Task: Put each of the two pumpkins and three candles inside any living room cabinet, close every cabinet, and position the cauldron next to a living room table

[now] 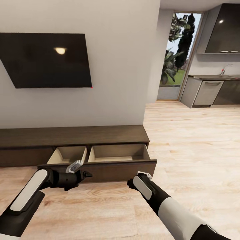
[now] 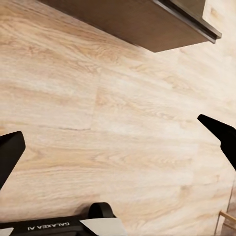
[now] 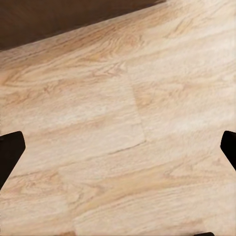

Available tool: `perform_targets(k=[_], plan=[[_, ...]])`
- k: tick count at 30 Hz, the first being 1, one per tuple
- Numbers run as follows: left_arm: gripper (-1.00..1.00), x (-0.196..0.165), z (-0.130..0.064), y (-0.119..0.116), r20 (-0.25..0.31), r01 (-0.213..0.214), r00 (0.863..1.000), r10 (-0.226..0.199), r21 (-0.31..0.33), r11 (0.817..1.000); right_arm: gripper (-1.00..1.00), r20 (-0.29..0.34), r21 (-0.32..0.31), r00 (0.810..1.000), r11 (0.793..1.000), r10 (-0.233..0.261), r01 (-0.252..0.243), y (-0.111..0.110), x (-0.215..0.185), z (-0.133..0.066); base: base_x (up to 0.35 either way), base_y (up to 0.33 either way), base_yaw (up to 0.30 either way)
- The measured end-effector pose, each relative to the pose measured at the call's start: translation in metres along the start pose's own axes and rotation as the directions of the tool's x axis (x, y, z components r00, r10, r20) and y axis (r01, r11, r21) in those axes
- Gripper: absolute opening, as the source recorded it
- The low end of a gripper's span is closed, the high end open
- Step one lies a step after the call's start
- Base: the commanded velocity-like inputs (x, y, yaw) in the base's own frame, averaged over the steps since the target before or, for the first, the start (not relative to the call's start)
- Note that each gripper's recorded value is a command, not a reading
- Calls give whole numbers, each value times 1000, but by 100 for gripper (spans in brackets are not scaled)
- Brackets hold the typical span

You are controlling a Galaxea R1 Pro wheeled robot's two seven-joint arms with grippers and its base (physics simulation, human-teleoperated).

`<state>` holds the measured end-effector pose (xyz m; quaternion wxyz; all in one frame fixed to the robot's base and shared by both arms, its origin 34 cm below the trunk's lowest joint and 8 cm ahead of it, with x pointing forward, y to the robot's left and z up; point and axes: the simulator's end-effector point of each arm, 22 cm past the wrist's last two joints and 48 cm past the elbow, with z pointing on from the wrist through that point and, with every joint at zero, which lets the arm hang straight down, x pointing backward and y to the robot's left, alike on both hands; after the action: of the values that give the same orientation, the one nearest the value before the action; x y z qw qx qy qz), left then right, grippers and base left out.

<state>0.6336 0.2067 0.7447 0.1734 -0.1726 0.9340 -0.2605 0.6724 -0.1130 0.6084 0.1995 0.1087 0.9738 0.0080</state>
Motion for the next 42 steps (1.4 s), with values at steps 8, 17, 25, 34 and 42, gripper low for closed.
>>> perform_targets(k=[8, 17, 25, 34, 42], plan=[[100, 5, 12, 8, -2, 1, 1000, -1, 0, 1000, 100, 5, -2, 1000, 1000, 2, -2, 0, 6, 13, 0, 0, 0], [100, 10, 25, 19, 1, -1, 1000, 1, -5, 1000, 100, 9, -2, 1000, 1000, 5, -5, -1, 13, 28, 0, 0, 0], [100, 16, 46, 35, 23, -14, 1000, 15, -61, 998, 100, 45, 1, 999, 1000, 23, -23, -3, 14, 41, 0, 0, 0], [100, 31, 96, 68, 71, -12, 997, 30, -241, 971, 100, 129, -3, 988, 997, 82, -82, -5, 5, 55, 0, 0, 0], [100, 7, 104, 86, 240, -37, 959, 148, -413, 910, 100, 268, 9, 959, 995, 92, -98, -10, -13, 63, 0, 0, 0]])
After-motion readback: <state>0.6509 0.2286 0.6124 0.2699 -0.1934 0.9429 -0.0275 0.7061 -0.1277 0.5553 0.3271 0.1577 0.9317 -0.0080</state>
